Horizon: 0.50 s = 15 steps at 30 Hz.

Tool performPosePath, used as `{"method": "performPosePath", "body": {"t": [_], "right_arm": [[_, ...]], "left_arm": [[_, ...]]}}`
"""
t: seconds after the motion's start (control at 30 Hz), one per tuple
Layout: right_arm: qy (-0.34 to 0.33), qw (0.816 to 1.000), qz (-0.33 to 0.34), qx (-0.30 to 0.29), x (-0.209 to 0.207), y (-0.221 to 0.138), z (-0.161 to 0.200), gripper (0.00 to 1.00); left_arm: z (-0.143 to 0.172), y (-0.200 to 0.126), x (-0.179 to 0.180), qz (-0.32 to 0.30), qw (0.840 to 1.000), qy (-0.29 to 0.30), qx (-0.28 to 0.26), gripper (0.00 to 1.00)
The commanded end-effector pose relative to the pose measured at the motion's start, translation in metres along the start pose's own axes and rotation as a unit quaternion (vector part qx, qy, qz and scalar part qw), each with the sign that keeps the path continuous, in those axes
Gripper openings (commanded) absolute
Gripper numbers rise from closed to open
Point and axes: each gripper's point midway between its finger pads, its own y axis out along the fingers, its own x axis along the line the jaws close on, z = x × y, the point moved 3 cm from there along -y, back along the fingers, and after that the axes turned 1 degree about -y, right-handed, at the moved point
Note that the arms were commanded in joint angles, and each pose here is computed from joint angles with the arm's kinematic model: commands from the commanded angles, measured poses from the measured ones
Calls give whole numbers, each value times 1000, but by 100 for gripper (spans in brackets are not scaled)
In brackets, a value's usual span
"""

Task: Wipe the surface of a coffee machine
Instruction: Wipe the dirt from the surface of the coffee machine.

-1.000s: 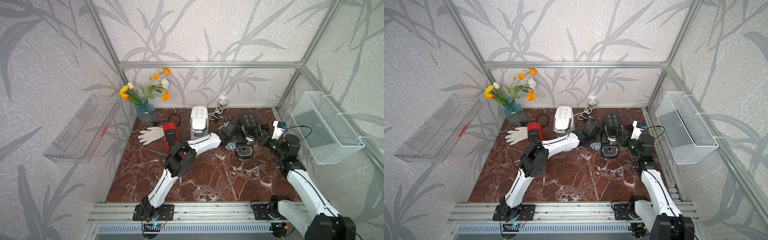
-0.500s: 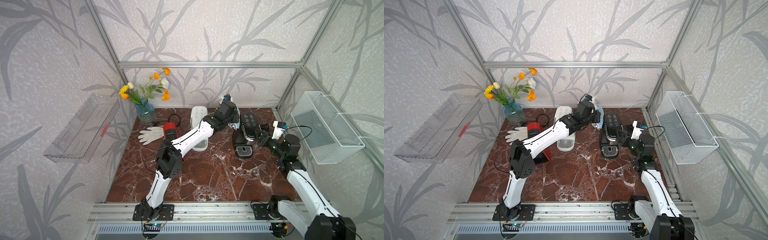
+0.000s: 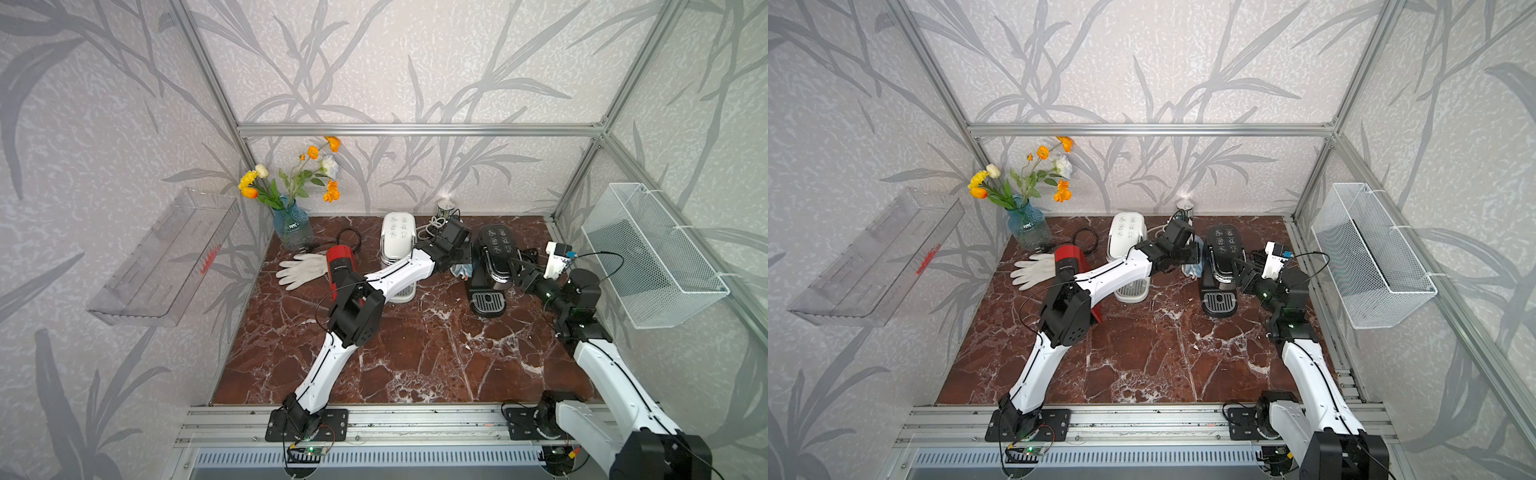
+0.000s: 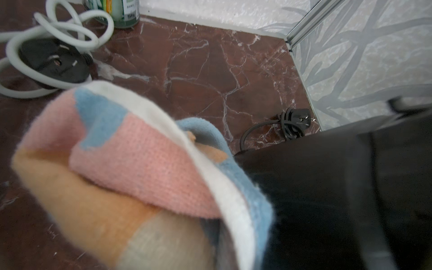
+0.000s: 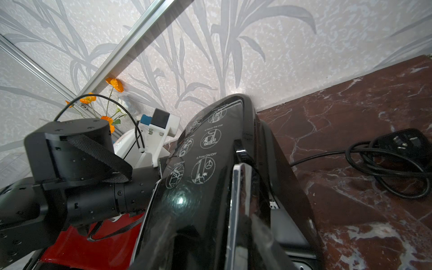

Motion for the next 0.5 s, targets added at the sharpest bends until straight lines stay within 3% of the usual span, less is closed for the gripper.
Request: {"method": "performPosePath", "body": {"t": [0.0, 0.27, 0.47], "right_arm": [[10, 998, -15, 53, 2, 1, 25, 51], [11, 998, -18, 53, 2, 2, 24, 51], [11, 998, -17, 54, 2, 2, 25, 51]], "left_arm": [[25, 8, -15, 43, 998, -10, 36, 0], [57, 21, -6, 35, 996, 0, 80, 0], [74, 10, -3, 27, 992, 6, 121, 0]]}}
